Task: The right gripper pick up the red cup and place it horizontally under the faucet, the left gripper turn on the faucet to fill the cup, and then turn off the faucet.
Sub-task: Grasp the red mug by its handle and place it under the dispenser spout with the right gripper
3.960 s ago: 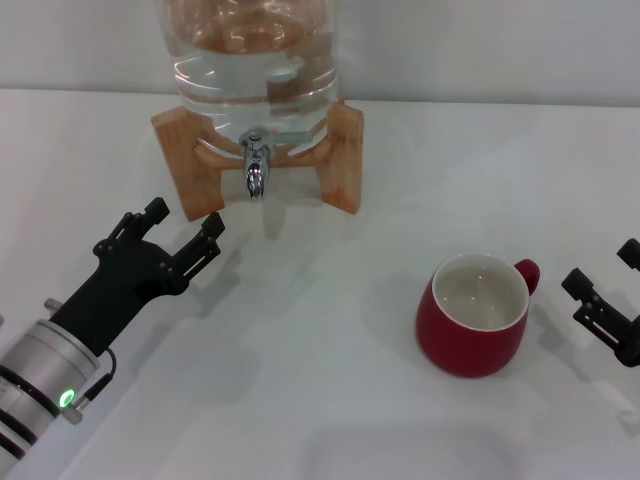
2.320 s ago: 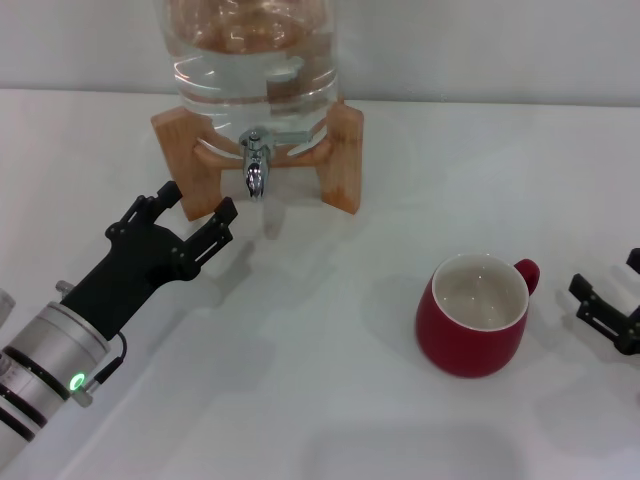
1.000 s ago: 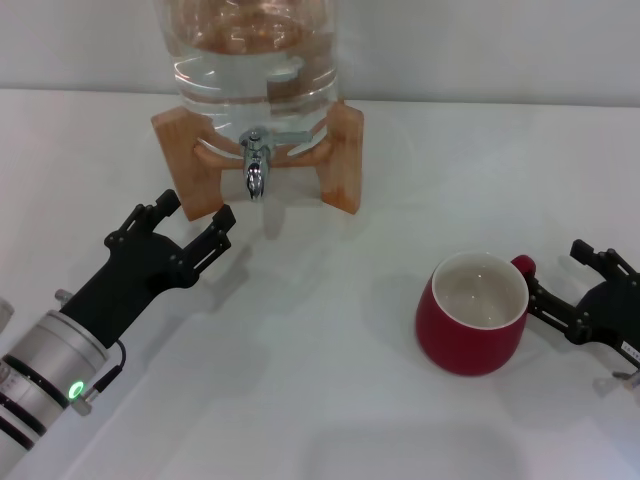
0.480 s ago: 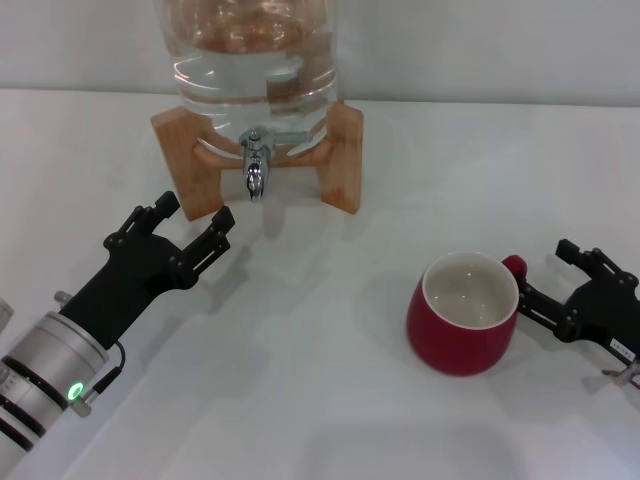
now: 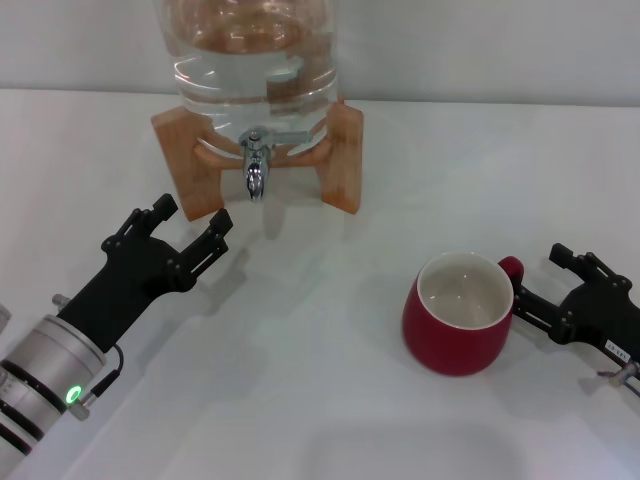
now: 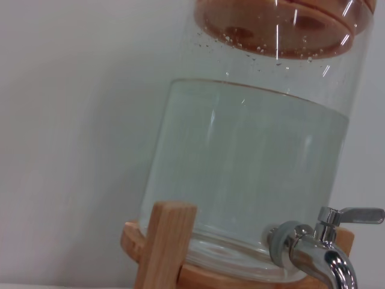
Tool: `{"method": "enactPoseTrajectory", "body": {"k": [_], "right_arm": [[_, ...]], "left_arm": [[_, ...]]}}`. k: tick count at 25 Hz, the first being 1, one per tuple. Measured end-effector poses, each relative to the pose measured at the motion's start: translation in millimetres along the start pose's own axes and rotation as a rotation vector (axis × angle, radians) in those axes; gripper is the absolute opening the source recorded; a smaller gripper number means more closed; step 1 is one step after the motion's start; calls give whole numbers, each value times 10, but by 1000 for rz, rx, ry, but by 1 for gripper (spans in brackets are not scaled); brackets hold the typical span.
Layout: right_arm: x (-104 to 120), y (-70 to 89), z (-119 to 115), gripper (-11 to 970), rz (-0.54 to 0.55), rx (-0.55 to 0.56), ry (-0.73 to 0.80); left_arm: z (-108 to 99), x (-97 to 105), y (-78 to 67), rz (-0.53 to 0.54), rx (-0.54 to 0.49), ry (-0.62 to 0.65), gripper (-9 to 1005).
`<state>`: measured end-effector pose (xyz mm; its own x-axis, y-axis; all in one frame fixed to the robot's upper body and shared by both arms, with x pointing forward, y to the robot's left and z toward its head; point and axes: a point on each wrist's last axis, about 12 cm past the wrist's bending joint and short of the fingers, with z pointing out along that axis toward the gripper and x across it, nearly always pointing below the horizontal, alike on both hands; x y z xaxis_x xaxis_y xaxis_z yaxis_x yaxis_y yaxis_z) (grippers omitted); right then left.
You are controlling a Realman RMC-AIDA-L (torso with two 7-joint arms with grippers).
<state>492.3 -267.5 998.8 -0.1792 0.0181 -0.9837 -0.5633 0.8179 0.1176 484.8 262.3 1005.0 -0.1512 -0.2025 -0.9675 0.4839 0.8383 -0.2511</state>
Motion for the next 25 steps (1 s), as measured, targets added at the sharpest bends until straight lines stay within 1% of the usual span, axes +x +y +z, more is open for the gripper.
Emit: {"method": "enactPoseTrajectory", "body": {"k": [13,19,24,25], "right_arm": [[-18,9,40,862,4,-17,3],[-9,13,36,659,-4,-23,11],[-9,15,41,412,-1,-24,12],[-9,16,42,350,0,-25,12]], "left_arm": [[6,-3,-1,1,0,-1,862],[6,-5,1,0,-1,-2,862],[8,-6,1,0,0,-2,862],[8,-7,1,0,0,-3,862]]}}
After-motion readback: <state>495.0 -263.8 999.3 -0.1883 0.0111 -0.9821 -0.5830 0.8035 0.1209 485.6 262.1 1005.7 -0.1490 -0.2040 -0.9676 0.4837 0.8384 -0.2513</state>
